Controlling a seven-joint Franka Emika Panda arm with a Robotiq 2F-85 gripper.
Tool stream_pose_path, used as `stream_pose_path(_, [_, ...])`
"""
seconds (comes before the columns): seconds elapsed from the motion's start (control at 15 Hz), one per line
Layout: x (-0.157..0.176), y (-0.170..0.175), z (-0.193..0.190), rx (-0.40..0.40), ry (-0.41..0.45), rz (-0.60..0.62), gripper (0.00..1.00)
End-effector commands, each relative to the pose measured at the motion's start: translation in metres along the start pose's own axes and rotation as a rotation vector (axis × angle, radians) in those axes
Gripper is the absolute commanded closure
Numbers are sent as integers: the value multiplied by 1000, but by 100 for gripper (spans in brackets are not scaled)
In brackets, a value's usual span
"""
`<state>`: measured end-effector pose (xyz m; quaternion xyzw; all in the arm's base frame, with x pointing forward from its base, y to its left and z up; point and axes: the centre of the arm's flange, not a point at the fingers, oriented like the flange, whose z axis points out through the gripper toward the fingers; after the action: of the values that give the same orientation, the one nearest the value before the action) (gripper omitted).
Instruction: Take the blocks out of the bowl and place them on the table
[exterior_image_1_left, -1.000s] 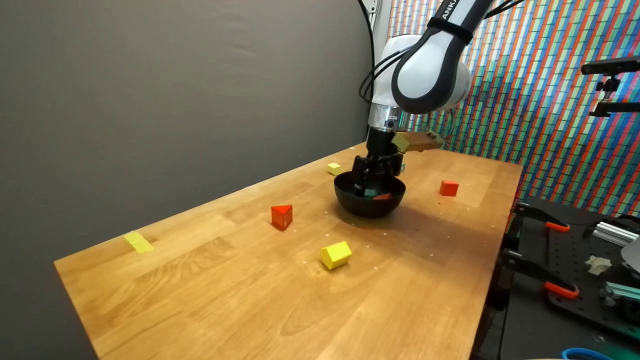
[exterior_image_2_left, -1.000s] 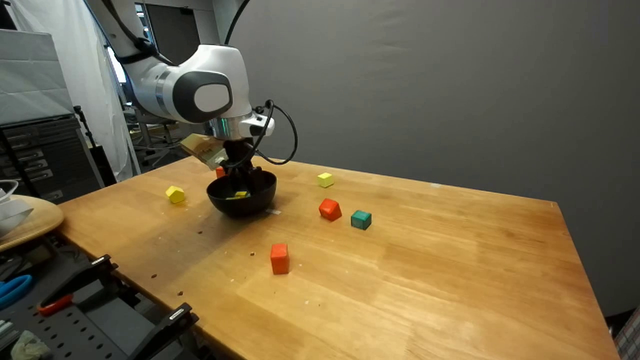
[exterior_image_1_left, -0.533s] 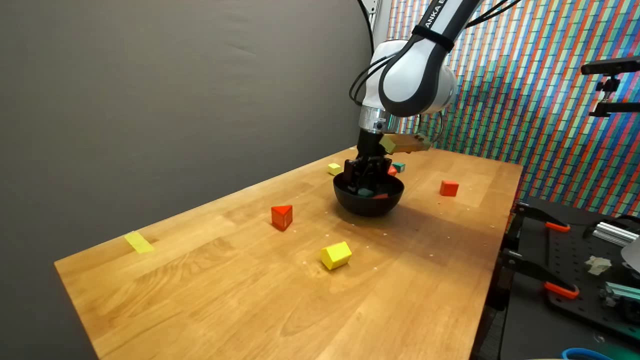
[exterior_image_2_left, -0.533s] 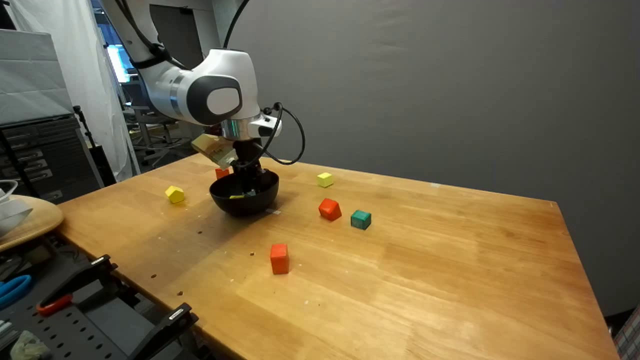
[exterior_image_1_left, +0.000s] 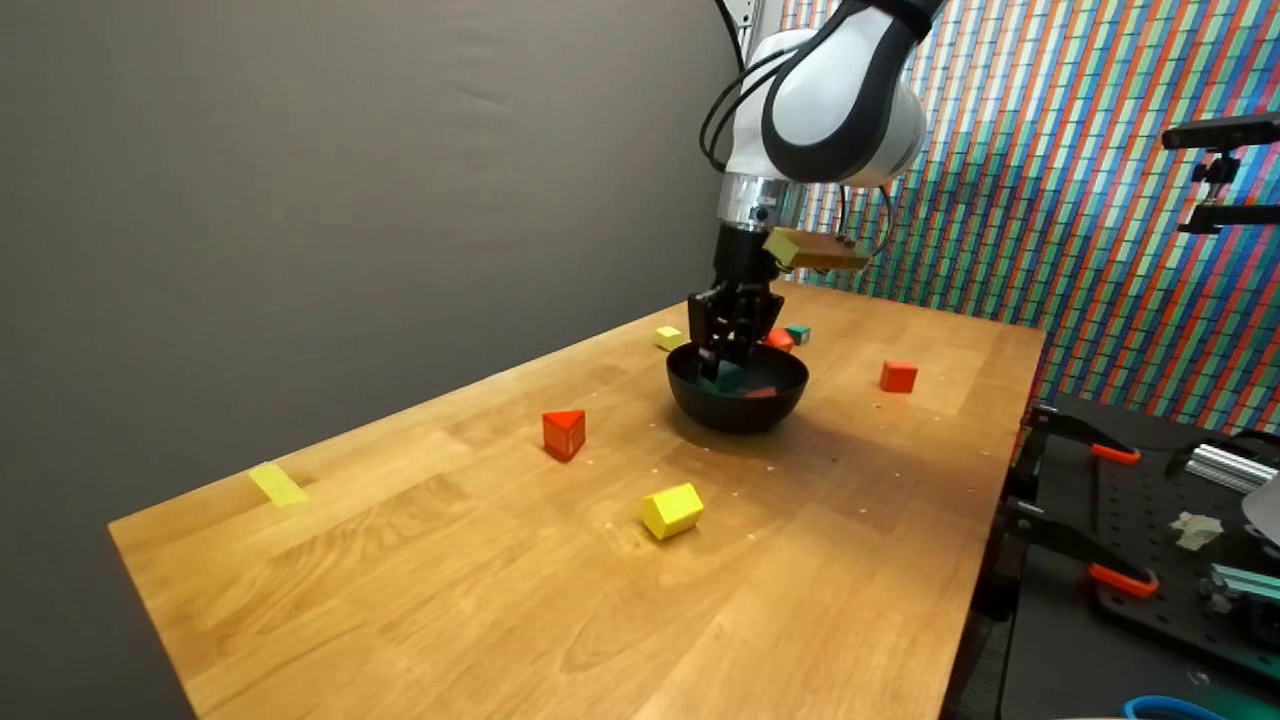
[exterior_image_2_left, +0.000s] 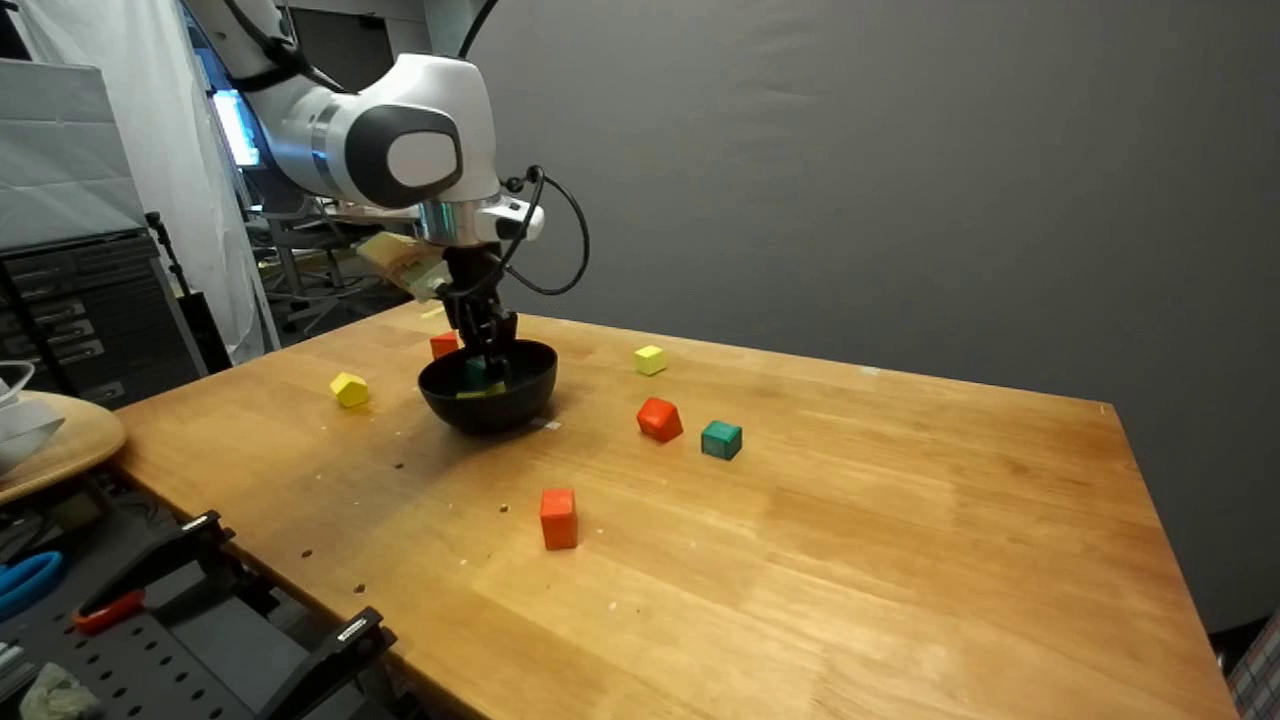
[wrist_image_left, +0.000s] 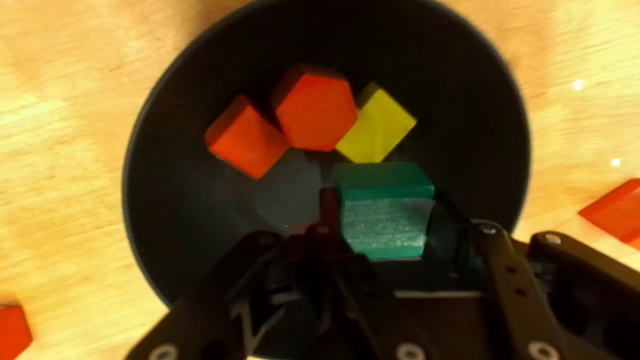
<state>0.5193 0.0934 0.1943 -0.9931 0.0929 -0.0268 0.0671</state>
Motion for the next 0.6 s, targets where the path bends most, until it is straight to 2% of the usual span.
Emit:
stream_pose_path(0.0, [-54, -11, -73, 88, -34, -34, 79])
stream_pose_path(0.13, [-87, -23, -93, 113, -84, -35, 79])
stream_pose_path(0.27, [-125, -31, -105, 96, -130, -1, 79])
stream_pose_path(0.53, [-168, -35, -94, 22, -211, 78, 79])
